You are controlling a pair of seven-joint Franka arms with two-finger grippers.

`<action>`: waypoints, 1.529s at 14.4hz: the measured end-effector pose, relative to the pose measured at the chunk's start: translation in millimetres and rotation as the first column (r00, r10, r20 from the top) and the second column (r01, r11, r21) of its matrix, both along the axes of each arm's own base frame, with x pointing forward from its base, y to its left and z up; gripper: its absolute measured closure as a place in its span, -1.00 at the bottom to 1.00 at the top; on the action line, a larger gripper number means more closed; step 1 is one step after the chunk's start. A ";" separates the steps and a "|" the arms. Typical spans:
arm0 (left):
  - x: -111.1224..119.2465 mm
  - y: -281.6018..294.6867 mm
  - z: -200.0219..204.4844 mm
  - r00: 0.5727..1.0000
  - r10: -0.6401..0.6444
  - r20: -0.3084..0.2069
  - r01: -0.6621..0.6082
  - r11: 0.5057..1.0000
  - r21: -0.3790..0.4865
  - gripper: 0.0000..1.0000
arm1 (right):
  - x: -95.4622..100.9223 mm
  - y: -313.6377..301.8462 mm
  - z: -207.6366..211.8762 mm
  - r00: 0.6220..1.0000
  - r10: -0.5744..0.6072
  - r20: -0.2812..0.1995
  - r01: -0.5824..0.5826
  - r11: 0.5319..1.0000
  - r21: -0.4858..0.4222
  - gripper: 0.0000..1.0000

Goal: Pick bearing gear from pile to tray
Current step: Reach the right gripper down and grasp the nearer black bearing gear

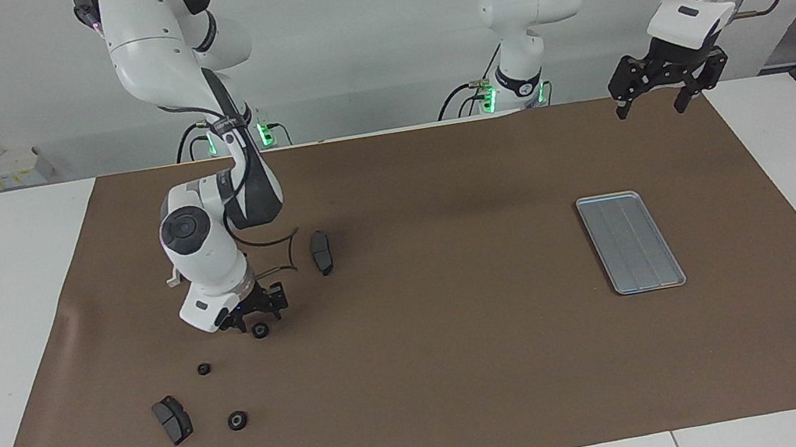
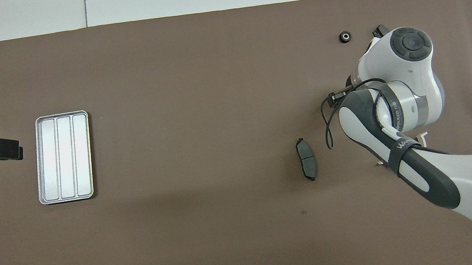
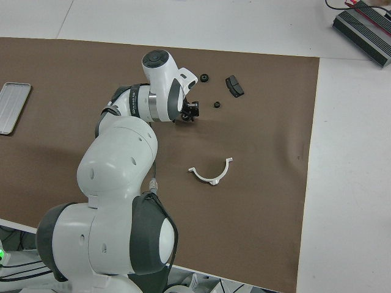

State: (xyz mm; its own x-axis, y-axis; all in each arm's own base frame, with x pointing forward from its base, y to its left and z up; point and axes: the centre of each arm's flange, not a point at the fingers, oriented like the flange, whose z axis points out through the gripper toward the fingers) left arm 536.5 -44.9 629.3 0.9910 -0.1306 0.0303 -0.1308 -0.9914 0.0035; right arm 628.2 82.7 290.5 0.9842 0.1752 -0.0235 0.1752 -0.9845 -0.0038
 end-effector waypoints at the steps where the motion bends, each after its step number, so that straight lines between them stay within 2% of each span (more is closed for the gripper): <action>1: 0.0 0.0 0.0 1.000 0.000 0.000 0.000 1.000 0.000 -1.00 | 0.0 -0.6 -0.1 1.000 -0.001 0.000 0.001 1.000 0.000 -0.09; 4: 0.0 0.0 0.0 1.000 0.000 0.000 0.000 1.000 0.000 -1.00 | 0.1 -1.8 -0.2 1.000 -0.003 -0.001 0.003 1.000 0.000 0.02; 5: 0.0 0.0 0.0 1.000 0.000 0.000 0.000 1.000 0.000 -1.00 | 0.1 -2.2 -0.2 1.000 -0.004 -0.001 0.004 1.000 0.000 0.12; 8: 0.0 0.0 0.0 1.000 0.000 0.000 0.000 1.000 0.000 -1.00 | 1.1 -3.4 0.4 1.000 -0.006 0.008 0.006 1.000 0.001 0.19; 9: 0.0 0.0 0.0 1.000 0.000 0.000 0.000 1.000 0.000 -1.00 | 1.9 -3.3 1.0 1.000 -0.006 0.015 0.006 1.000 0.002 0.30; 11: 0.0 0.0 0.0 1.000 0.000 0.000 0.000 1.000 0.000 -1.00 | 2.3 -3.3 1.2 1.000 -0.006 0.019 0.006 1.000 0.002 0.35; 19: 0.0 0.0 0.0 1.000 0.000 0.000 0.000 1.000 0.000 -1.00 | 2.9 -2.7 2.5 1.000 -0.005 0.023 0.005 1.000 0.003 0.35; 22: 0.0 0.0 0.0 1.000 0.000 0.000 0.000 1.000 0.000 -1.00 | 6.0 7.8 14.3 0.999 0.010 0.046 -0.011 1.000 0.007 0.35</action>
State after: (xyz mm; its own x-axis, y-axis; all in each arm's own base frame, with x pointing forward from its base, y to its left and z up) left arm 536.5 -44.9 629.3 0.9910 -0.1306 0.0303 -0.1308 -0.9914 0.0035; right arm 634.2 90.5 304.8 0.9824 0.1855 0.0225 0.1856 -0.9826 -0.0024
